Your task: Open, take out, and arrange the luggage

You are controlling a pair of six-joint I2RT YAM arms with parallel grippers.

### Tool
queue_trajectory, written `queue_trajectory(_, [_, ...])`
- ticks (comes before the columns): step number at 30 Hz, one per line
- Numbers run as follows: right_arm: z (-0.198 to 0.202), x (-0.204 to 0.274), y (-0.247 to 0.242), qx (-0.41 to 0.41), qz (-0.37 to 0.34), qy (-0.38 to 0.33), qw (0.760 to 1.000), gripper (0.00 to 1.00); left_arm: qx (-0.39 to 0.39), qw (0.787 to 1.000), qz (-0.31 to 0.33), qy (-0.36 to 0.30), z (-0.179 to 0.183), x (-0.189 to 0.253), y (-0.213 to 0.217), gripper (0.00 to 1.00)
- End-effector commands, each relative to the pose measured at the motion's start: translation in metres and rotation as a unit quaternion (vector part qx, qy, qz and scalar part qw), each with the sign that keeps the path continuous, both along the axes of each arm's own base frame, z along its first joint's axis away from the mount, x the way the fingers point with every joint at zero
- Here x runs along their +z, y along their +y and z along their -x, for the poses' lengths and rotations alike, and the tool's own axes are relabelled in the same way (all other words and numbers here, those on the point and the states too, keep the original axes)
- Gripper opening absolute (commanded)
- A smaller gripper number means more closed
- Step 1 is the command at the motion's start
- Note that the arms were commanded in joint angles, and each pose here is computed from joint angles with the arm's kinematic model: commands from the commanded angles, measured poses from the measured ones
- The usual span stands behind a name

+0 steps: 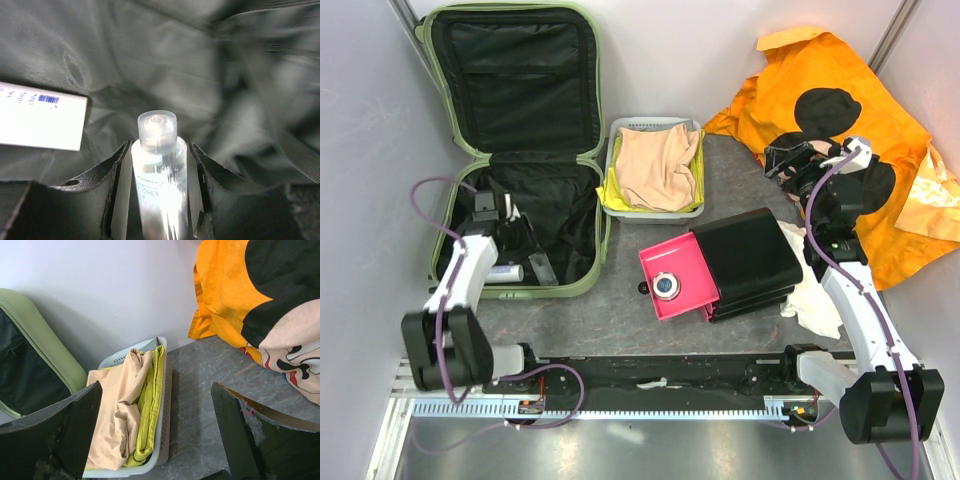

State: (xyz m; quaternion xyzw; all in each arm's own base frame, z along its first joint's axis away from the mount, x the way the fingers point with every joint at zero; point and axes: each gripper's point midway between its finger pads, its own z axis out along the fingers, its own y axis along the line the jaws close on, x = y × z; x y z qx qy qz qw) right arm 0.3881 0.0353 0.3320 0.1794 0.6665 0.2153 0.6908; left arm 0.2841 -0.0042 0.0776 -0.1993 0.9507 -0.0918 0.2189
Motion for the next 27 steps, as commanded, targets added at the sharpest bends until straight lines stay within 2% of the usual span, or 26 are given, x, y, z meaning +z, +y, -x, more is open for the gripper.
queue_trajectory(1, [0.002,0.012,0.001,0.005,-0.013,-0.025,1.0,0.98,-0.031,0.993,0.001,-0.112,-0.021,0.081,-0.007,0.27])
queue_trajectory(11, [0.001,0.01,0.006,0.016,-0.022,-0.025,0.999,0.98,-0.05,0.99,0.013,-0.133,-0.016,0.105,-0.015,0.26])
queue_trajectory(21, [-0.001,0.007,0.007,0.017,-0.028,-0.022,0.999,0.98,-0.059,0.986,0.003,-0.155,-0.014,0.114,-0.014,0.11])
queue_trajectory(27, [-0.001,0.007,0.008,0.021,-0.032,-0.024,0.999,0.98,-0.085,0.976,0.049,-0.194,-0.014,0.135,-0.034,0.03])
